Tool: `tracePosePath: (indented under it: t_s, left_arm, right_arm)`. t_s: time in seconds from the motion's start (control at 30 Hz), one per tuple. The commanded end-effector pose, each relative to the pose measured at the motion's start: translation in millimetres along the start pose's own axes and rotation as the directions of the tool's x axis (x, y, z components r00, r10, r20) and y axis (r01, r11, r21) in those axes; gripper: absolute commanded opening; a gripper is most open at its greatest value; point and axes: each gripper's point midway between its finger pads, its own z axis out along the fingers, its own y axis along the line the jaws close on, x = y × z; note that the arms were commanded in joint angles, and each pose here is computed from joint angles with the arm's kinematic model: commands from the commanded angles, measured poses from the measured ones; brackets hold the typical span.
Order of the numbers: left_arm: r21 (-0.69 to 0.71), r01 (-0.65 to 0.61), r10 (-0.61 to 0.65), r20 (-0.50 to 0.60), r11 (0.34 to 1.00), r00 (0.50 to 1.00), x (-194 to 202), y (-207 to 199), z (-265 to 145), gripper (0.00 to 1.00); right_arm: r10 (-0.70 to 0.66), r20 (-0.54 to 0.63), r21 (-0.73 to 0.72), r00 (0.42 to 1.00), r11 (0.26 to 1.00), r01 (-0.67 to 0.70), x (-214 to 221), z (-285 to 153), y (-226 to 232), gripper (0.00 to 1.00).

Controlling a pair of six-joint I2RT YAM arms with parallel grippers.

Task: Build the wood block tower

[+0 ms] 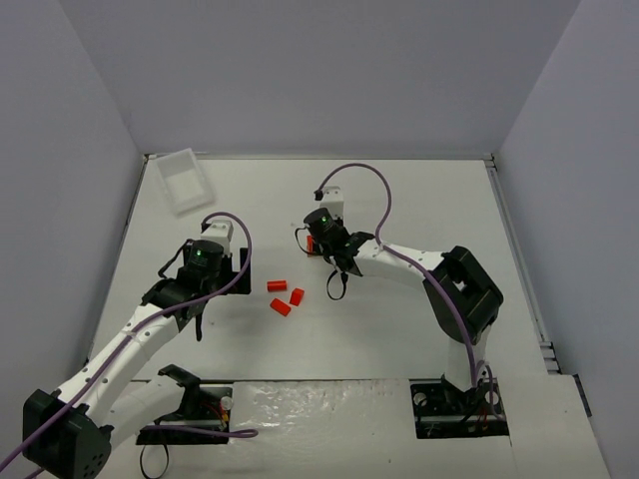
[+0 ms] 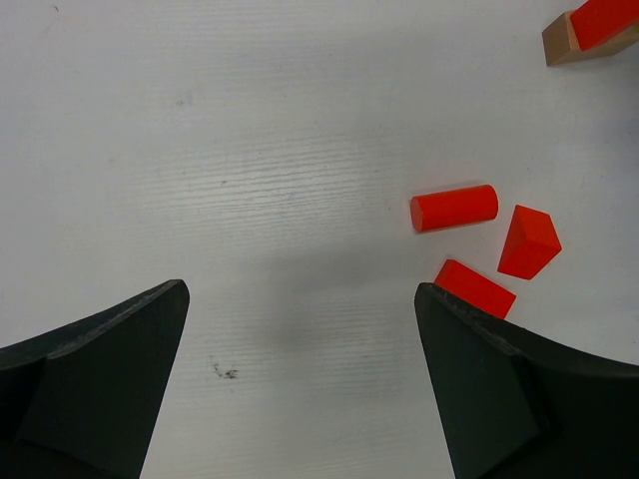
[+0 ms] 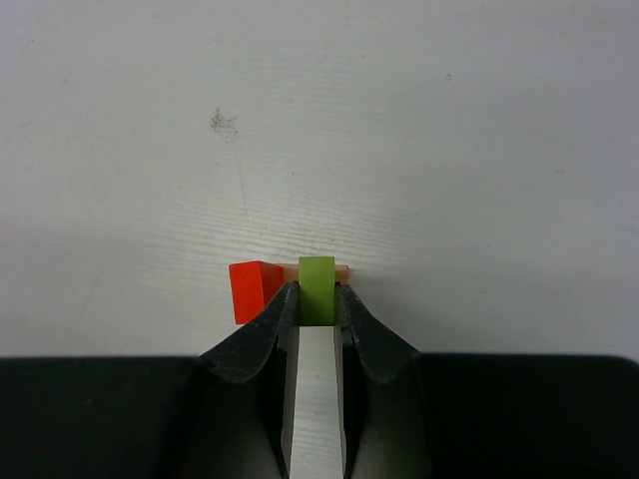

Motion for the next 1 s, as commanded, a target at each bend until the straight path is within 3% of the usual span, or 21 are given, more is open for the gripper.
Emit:
tracePosePath:
  t_s: [0.0, 0.97]
  left_arm:
    - [0.016, 0.007, -0.008, 0.078, 1.0, 0.997, -24.0, -3.5, -2.4, 0.96]
    - [0.03, 0.012, -0.015, 0.084, 0.999, 0.996, -25.0, -5.3, -3.3, 0.96]
  right_arm:
    - [0.027, 0.069, 0.004, 0.997, 1.0, -0.027, -17.2, 1.3, 6.5, 0.03]
    - [0.004, 0.069, 0.022, 0.998, 1.0, -0.006, -12.4, 3.4, 7.0, 0.09]
